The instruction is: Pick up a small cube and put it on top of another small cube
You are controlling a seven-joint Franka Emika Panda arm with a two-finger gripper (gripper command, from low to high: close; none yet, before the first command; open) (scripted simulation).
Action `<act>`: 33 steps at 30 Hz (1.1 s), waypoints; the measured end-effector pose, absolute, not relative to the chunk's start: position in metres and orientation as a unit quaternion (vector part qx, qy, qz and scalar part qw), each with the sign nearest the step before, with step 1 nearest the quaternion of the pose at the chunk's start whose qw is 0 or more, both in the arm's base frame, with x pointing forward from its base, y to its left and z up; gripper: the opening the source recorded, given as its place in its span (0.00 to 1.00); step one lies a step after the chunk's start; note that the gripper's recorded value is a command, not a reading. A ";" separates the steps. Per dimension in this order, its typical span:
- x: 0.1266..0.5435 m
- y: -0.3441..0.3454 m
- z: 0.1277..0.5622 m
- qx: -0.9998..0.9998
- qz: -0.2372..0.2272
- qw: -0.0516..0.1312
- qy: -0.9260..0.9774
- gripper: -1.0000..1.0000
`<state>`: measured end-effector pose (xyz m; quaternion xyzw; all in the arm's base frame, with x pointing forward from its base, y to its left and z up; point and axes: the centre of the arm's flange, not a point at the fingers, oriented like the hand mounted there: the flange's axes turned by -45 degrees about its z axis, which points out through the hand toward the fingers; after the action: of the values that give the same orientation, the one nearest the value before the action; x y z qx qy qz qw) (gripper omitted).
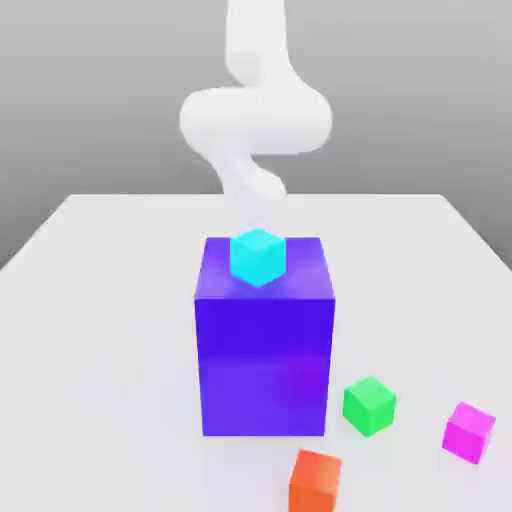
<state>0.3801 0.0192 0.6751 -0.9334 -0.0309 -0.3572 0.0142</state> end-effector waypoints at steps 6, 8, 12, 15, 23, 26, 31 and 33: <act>0.442 0.080 0.576 -0.953 -0.276 0.034 -0.124 0.50; 0.454 0.103 0.541 -0.955 -0.249 0.037 -0.154 0.50; 0.467 0.149 0.468 -0.956 -0.195 0.040 -0.215 0.50; 0.467 0.183 0.412 -0.953 -0.155 0.038 -0.259 0.50; 0.427 0.260 0.261 -0.924 -0.048 0.018 -0.379 0.50; 0.403 0.274 0.207 -0.909 -0.011 0.004 -0.417 0.50; 0.396 0.278 0.138 -0.903 0.000 0.000 -0.429 0.50; 0.395 0.278 0.130 -0.903 0.000 0.000 -0.429 0.00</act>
<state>0.3950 0.2782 0.1304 -0.9033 -0.4291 -0.0002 0.0000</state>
